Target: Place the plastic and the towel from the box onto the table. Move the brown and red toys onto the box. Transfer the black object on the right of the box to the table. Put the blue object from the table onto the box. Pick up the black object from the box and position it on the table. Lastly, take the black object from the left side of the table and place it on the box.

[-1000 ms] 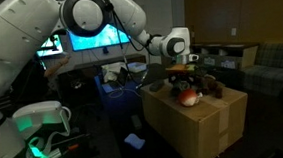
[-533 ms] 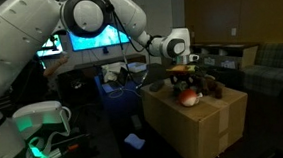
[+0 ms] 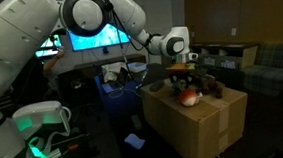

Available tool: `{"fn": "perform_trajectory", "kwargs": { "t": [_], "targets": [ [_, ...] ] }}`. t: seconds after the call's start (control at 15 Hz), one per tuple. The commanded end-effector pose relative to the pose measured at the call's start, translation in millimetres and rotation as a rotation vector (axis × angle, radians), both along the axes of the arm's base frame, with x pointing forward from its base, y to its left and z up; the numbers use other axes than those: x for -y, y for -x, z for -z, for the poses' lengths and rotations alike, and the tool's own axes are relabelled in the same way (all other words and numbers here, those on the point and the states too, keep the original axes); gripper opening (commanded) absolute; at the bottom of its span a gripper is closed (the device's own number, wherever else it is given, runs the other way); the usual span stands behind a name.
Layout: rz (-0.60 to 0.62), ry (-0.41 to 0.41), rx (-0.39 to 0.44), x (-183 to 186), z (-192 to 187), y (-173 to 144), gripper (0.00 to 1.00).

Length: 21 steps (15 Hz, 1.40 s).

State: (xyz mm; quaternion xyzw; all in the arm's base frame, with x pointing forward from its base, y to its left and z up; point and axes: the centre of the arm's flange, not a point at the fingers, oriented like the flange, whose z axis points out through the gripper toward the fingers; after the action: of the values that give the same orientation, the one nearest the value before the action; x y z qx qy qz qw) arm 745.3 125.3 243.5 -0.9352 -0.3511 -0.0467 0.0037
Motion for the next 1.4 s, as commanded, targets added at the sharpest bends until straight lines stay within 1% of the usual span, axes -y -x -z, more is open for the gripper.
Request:
{"fn": "perform_trajectory", "kwargs": {
  "t": [0.0, 0.33, 0.6, 0.87, 1.07, 1.33],
  "targets": [
    [-0.062, -0.017, 0.006, -13.9, -32.4, 19.3, 0.33],
    [-0.117, -0.063, 0.054, -50.7, -79.4, 48.7, 0.33],
    [-0.136, -0.064, 0.053, -69.3, -100.7, 78.8, 0.33],
    [-0.111, -0.078, 0.003, -61.9, -111.1, 117.3, 0.33],
    [-0.061, -0.077, -0.032, -48.3, -109.6, 148.7, 0.33],
    [0.013, -0.055, -0.042, -24.0, -101.2, 193.2, 0.33]
  ]
}}
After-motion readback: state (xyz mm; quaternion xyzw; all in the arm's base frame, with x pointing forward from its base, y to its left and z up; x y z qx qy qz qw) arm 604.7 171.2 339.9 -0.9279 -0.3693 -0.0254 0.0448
